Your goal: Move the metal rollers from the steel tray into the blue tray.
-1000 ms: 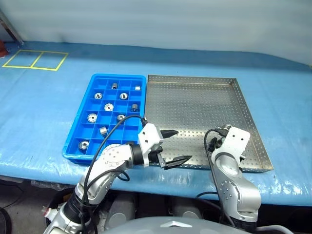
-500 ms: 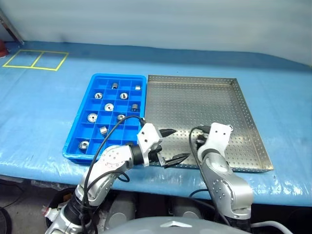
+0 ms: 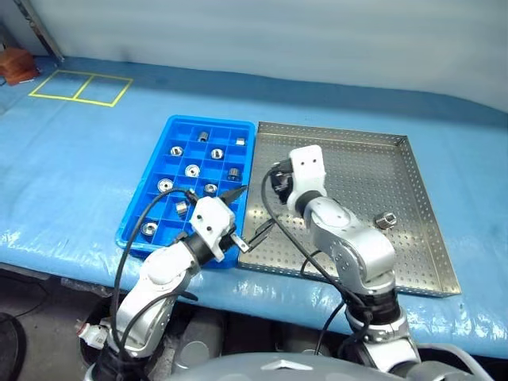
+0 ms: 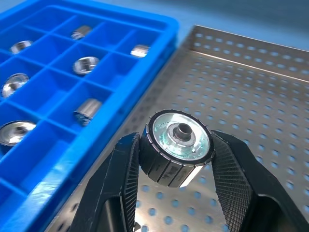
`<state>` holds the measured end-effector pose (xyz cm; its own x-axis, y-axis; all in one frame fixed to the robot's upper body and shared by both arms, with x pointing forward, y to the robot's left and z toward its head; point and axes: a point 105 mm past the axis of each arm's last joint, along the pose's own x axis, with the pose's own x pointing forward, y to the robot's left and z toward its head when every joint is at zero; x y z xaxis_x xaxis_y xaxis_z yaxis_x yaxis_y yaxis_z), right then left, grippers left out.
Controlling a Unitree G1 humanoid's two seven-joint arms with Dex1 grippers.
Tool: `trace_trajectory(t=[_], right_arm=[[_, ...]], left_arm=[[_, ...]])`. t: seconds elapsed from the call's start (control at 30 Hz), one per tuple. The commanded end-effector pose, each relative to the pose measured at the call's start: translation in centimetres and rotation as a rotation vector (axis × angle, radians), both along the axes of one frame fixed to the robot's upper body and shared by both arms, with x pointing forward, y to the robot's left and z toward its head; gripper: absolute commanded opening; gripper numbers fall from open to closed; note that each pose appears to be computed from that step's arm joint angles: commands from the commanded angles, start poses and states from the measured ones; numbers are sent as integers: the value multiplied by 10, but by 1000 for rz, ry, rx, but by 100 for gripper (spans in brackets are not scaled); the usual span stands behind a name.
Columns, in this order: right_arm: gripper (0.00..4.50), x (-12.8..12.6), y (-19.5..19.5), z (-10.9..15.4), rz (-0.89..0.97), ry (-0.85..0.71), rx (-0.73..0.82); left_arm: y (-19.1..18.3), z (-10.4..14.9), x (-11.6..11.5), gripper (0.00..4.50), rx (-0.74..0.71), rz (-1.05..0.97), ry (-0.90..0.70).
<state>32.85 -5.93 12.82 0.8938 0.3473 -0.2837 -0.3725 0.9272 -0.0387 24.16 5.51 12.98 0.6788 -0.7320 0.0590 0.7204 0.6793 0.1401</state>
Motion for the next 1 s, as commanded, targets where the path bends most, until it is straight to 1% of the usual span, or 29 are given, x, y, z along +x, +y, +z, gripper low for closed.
trace_trajectory(t=[0.03,0.17,0.27,0.33,0.53,0.73,0.8,0.87,0.97,1.0], right_arm=[[185,-3,21,7,143,-12,-32],[185,-7,39,5,256,2,-53],[185,-17,51,2,344,25,-58],[185,-21,54,-1,371,39,-72],[185,-31,54,-17,405,101,-115],[185,-36,38,-29,367,151,-153],[260,-39,32,-29,353,166,-150],[316,-42,28,-28,339,173,-133],[417,-40,22,-20,286,149,-79],[448,-34,15,-13,223,116,-45]], left_arm=[[7,15,-10,450,-6,2,-62],[15,9,-20,450,13,-14,-38],[21,2,-21,450,12,-14,-18],[23,-1,-22,450,12,-19,-10],[29,-15,-22,450,9,-31,12],[30,-26,-21,450,-3,-59,23],[29,-29,-21,450,-9,-72,27],[27,-32,-20,450,-12,-85,29],[25,-35,-20,450,-13,-103,31],[23,-37,-19,450,-13,-117,32]])
